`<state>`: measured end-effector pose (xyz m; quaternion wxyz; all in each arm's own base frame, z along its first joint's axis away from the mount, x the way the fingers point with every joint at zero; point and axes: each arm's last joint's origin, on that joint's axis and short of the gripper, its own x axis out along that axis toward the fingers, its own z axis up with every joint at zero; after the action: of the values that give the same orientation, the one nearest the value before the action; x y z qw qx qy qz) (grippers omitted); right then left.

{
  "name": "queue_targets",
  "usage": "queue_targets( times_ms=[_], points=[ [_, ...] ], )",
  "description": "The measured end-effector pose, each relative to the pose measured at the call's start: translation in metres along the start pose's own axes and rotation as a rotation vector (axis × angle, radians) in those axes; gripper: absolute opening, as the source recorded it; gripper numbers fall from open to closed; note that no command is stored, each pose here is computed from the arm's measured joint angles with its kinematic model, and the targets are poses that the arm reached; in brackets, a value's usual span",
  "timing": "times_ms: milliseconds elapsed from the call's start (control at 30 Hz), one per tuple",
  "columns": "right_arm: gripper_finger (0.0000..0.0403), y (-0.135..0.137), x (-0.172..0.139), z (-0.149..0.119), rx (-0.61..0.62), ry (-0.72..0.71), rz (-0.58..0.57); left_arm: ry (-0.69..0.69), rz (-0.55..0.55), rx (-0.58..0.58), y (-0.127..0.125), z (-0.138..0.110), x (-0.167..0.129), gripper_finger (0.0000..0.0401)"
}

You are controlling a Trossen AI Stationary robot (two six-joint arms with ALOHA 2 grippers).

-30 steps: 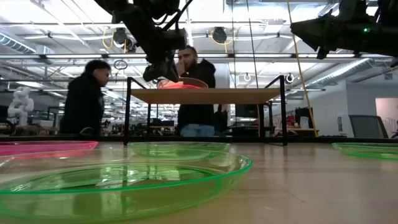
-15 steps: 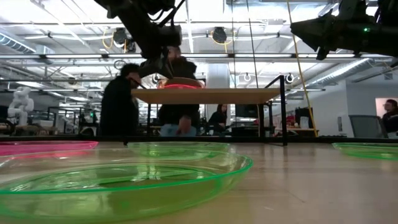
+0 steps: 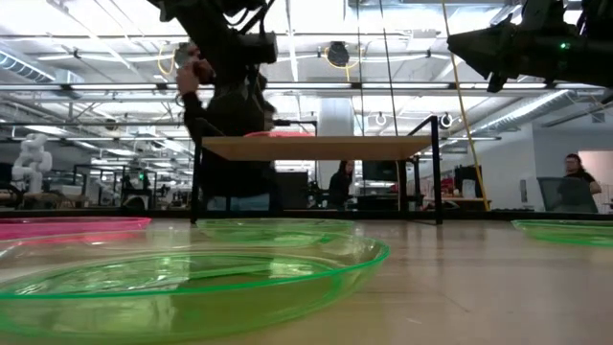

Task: Place and stack plates onto a shelf
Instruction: Stack the top left green plate on top of the orange plate

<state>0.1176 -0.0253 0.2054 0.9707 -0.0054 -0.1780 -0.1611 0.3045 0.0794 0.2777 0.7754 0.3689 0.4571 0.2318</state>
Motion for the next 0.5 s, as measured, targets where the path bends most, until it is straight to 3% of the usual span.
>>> queue_targets(
  times_ms=[233,500],
  points=[
    [0.0077,0.0,0.0,0.0,0.0,0.001,0.0,-0.054,-0.01,-0.15,0.01,-0.006,-0.036,0.0154],
    [0.0077,0.0,0.0,0.0,0.0,0.0,0.0,-0.264,-0.331,-0.463,0.016,-0.031,-0.081,0.0154]
  ],
)
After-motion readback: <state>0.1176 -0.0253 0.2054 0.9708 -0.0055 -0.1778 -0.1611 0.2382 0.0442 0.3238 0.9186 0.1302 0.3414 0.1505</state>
